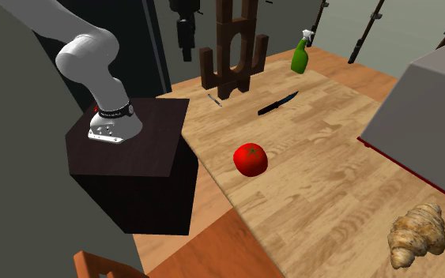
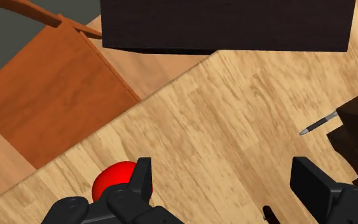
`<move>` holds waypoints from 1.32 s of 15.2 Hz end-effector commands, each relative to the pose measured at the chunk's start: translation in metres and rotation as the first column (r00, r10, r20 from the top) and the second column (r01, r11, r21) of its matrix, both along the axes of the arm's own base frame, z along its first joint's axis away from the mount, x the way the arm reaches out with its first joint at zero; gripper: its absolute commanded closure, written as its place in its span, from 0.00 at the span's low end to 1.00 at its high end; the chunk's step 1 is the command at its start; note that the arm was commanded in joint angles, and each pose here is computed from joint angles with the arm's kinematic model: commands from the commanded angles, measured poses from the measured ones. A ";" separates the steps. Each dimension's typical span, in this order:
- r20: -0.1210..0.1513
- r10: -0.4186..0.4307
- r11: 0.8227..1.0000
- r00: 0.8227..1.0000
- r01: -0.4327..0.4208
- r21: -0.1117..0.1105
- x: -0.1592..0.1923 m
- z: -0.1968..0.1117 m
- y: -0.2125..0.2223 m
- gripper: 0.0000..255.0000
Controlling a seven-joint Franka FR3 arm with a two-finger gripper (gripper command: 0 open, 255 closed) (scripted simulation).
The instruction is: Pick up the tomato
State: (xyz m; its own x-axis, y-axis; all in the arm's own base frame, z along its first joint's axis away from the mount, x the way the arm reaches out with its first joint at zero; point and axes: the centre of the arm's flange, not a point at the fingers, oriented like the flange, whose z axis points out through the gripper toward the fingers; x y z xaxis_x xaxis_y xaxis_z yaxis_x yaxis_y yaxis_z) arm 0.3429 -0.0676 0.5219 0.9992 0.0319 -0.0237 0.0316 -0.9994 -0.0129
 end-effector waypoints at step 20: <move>-0.098 0.572 0.815 0.814 -0.578 -0.041 0.179 -0.176 -0.113 0.00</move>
